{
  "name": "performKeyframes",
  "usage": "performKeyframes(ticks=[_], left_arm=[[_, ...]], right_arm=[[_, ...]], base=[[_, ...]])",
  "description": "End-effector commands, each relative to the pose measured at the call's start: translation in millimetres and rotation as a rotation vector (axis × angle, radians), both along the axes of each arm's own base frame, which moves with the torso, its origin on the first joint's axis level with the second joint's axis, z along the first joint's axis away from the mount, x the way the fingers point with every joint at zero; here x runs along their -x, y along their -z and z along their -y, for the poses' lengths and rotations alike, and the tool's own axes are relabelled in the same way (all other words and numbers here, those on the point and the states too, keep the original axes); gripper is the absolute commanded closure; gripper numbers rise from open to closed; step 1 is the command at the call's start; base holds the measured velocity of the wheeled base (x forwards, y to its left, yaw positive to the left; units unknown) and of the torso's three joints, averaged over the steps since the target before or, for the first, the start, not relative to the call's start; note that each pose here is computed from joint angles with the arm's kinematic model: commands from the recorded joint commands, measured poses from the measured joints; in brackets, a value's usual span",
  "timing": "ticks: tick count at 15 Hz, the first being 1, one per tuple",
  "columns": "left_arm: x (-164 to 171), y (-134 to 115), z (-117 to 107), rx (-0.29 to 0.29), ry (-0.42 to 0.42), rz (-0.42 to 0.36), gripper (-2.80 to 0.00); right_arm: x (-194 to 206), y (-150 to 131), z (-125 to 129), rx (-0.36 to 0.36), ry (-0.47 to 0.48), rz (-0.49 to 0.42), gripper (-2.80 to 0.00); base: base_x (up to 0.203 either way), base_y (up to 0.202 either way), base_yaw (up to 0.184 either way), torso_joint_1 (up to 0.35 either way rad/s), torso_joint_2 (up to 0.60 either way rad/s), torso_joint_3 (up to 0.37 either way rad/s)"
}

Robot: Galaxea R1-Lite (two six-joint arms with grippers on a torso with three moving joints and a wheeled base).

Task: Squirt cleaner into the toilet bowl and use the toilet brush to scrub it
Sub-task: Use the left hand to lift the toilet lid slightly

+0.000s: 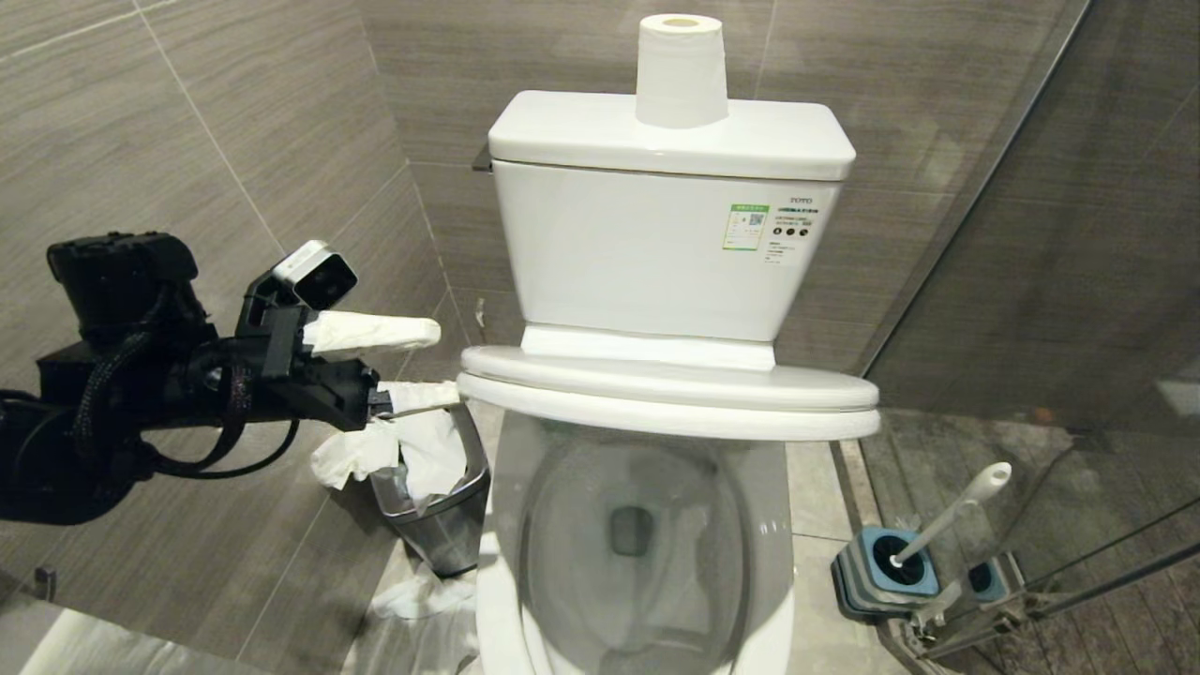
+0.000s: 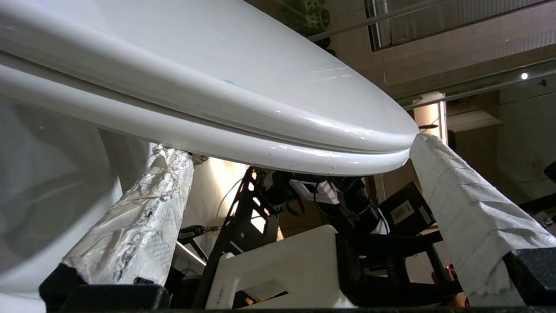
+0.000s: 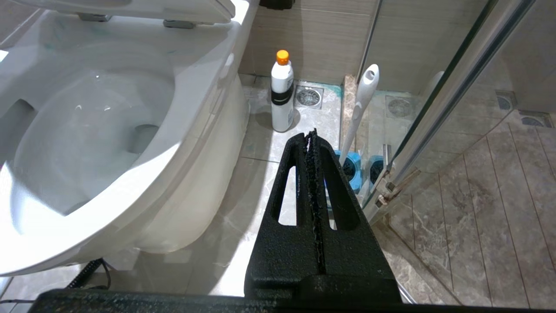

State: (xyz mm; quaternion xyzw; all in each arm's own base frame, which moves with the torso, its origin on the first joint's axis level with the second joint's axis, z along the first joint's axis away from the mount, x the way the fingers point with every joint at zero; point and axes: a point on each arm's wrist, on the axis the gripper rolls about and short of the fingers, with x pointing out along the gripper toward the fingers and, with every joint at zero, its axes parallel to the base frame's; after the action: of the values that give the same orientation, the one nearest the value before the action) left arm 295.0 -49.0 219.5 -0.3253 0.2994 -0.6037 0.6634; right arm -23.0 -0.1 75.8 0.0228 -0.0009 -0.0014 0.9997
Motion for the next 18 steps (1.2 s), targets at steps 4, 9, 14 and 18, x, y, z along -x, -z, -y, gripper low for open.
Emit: performKeyframes(ticks=[4,9,14,18], left_arm=[[-6,-22,6,0.013,-0.019,0.052,-2.8],[-12,-24,32,0.023,-0.061,0.065,-2.8],[-16,-25,48,0.049,-0.145,0.103,-2.8],[-24,-32,49,0.066,-0.242,0.129,-2.8]], right_arm=[[0,0,0,0.0,0.0,-0.002,0.0],[0,0,0,0.0,0.0,-0.002,0.0],[0,0,0,0.0,0.0,-0.002,0.0],[0,0,0,0.0,0.0,0.0,0.0]], base=[[0.0,0.0,0.0,0.0,0.0,0.0],[0.0,0.0,0.0,0.0,0.0,0.0],[0.0,0.0,0.0,0.0,0.0,0.0],[0.0,0.0,0.0,0.0,0.0,0.0]])
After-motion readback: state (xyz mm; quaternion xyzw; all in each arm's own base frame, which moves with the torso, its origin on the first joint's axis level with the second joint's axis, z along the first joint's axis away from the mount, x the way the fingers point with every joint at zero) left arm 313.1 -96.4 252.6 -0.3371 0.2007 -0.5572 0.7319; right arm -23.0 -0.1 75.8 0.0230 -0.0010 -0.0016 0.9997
